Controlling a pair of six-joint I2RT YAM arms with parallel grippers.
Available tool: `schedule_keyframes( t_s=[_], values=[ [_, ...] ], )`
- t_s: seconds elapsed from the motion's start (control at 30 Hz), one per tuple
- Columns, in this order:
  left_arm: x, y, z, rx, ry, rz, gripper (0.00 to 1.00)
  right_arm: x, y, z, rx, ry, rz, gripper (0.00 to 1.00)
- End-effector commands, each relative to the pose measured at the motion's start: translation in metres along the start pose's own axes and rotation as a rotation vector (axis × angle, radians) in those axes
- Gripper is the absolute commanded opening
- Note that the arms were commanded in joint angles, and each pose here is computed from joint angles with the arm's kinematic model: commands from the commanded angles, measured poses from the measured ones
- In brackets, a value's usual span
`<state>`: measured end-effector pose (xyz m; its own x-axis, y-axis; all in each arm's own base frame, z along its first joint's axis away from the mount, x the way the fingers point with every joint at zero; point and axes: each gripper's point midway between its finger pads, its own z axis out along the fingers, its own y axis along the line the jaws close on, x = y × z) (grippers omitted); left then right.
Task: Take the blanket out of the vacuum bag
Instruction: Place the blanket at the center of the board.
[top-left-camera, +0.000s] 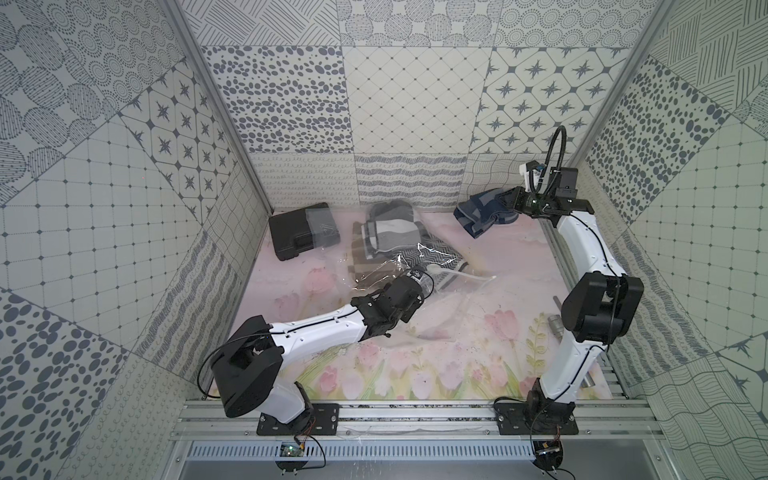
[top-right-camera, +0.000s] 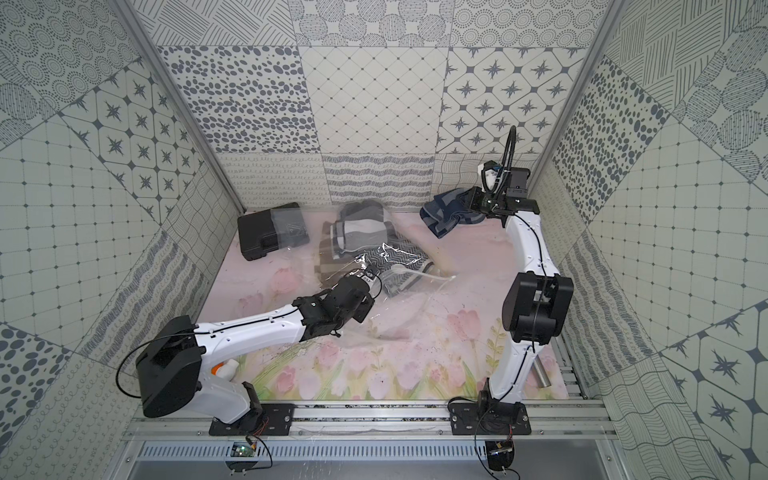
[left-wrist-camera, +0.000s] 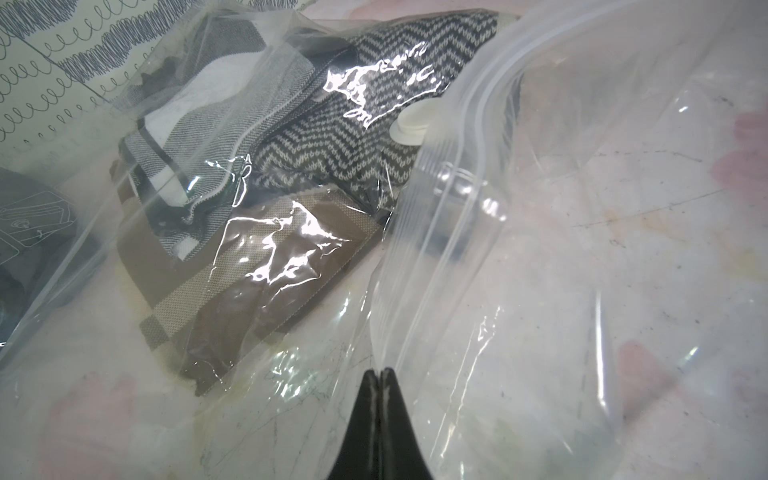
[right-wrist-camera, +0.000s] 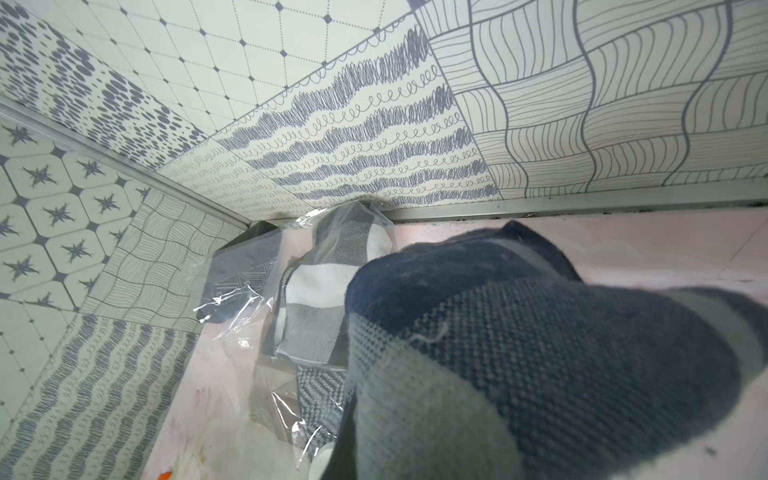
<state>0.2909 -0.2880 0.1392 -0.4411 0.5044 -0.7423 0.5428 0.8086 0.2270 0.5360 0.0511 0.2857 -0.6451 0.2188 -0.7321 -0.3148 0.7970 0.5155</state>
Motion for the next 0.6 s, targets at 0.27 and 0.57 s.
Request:
schedule_keyframes(
  t_s=[0.27, 0.57],
  values=[
    [-0.01, 0.0, -0.006, 0.022, -0.037, -0.02, 0.0, 0.123, -0.108, -0.055, 0.306, 0.106, 0.361, 0.06],
    [-0.025, -0.002, -0.02, 0.061, -0.06, 0.04, 0.0, 0.214, -0.15, -0.074, 0.462, 0.244, 0.584, 0.25]
  ],
)
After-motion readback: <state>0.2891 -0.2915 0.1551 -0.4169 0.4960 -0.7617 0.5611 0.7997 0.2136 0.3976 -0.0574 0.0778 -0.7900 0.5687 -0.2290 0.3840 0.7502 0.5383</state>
